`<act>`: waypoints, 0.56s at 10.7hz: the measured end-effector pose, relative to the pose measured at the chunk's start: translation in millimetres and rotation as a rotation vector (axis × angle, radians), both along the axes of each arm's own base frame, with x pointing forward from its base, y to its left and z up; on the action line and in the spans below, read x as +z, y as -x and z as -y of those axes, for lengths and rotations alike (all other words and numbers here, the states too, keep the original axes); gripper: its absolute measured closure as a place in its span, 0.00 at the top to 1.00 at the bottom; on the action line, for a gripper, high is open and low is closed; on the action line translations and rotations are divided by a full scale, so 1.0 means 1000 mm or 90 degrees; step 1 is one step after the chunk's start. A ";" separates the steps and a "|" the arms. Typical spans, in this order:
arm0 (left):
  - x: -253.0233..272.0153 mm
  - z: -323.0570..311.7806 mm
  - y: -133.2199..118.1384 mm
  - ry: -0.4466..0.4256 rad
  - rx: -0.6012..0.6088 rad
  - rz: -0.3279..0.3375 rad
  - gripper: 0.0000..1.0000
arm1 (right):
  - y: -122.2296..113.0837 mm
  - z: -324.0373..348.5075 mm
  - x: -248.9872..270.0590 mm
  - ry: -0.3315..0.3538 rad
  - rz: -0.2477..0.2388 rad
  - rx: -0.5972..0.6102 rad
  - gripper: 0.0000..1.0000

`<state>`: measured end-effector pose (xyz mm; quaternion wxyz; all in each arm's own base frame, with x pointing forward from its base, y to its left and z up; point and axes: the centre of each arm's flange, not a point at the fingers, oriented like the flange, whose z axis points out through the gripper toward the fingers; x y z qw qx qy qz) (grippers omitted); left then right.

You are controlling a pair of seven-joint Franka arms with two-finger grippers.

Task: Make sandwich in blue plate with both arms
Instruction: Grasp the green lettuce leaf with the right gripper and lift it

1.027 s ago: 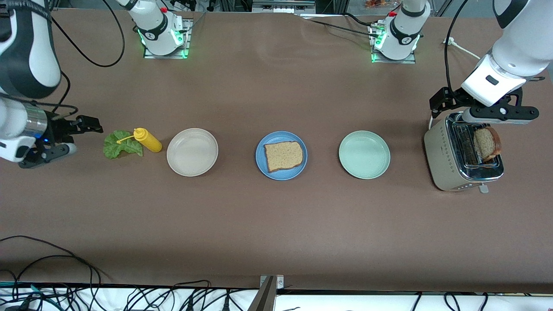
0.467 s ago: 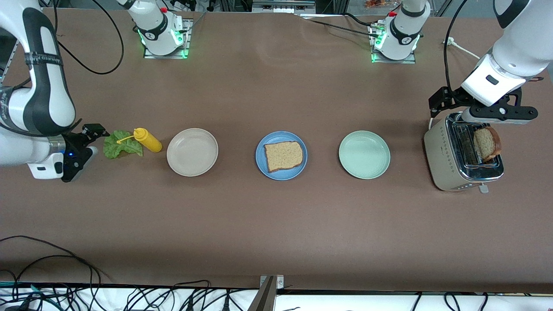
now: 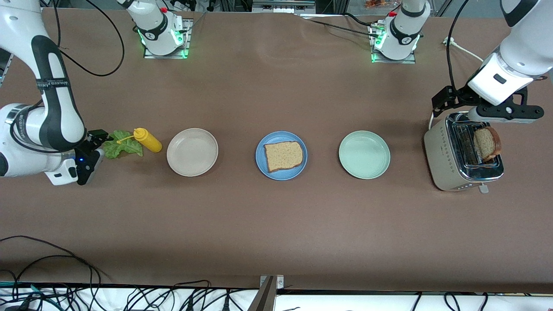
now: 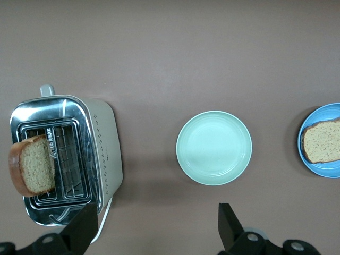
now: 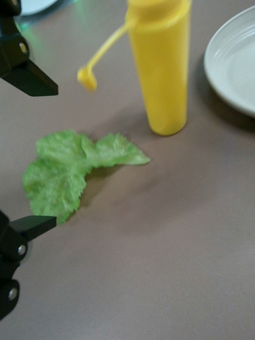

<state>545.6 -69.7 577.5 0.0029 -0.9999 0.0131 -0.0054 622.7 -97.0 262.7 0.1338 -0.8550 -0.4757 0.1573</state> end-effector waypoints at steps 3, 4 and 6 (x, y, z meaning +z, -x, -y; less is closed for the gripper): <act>0.002 -0.018 0.000 0.006 -0.007 -0.001 1.00 | 0.015 0.009 -0.047 -0.017 -0.016 0.019 1.00; 0.002 -0.025 0.000 0.007 -0.007 -0.002 1.00 | 0.022 0.008 -0.059 -0.020 -0.027 0.020 1.00; 0.008 -0.037 0.000 0.010 -0.007 0.001 1.00 | 0.033 0.006 -0.078 -0.021 -0.034 0.021 1.00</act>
